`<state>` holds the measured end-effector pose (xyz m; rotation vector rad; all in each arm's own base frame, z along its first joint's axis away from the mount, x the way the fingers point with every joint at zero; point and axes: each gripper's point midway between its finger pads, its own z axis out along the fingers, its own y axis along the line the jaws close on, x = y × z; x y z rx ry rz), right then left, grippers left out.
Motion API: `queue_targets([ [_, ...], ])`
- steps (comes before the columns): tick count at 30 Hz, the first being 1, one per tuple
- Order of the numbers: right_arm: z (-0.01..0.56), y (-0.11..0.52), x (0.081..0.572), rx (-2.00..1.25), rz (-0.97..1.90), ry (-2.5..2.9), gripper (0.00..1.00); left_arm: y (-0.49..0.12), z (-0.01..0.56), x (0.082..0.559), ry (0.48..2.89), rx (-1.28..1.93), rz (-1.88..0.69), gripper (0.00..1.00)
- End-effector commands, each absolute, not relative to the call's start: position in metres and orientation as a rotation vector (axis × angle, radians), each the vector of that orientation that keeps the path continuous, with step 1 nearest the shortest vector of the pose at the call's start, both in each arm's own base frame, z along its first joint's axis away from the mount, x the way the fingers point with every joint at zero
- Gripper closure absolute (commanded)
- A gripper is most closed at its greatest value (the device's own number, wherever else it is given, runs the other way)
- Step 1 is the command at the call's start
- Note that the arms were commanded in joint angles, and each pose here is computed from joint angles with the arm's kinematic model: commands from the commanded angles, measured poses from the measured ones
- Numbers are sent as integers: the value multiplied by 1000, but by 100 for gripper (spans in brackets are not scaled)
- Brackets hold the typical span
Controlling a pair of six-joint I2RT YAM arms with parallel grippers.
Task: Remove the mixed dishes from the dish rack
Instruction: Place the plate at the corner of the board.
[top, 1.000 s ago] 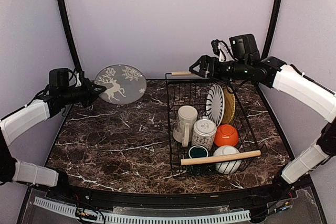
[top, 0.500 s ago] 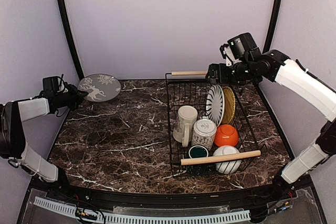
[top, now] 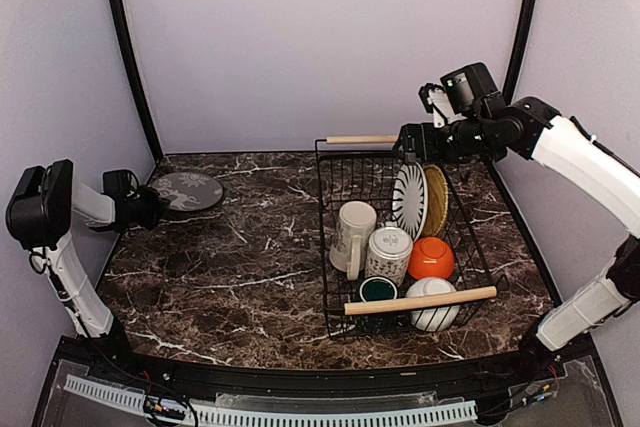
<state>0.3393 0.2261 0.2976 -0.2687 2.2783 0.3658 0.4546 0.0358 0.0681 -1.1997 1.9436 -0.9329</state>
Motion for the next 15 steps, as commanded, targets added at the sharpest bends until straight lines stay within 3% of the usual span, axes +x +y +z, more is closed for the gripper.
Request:
queue_targets([
  [1,303,229,338,-268,411,2254,4,50,120,492,1807,-1003,-953,99],
  [7,302,225,339,-249,394,2246,3,50,94,496,1873,-1027,-985,99],
  [9,299,225,340,-232,388,2267,3,51,86,492,1905,-1050,-976,93],
  [13,299,229,340,-237,409,2280,4,55,75,484,1989,-1080,-924,53],
  [15,299,229,341,-234,403,2279,4,57,76,478,2044,-1070,-865,40],
])
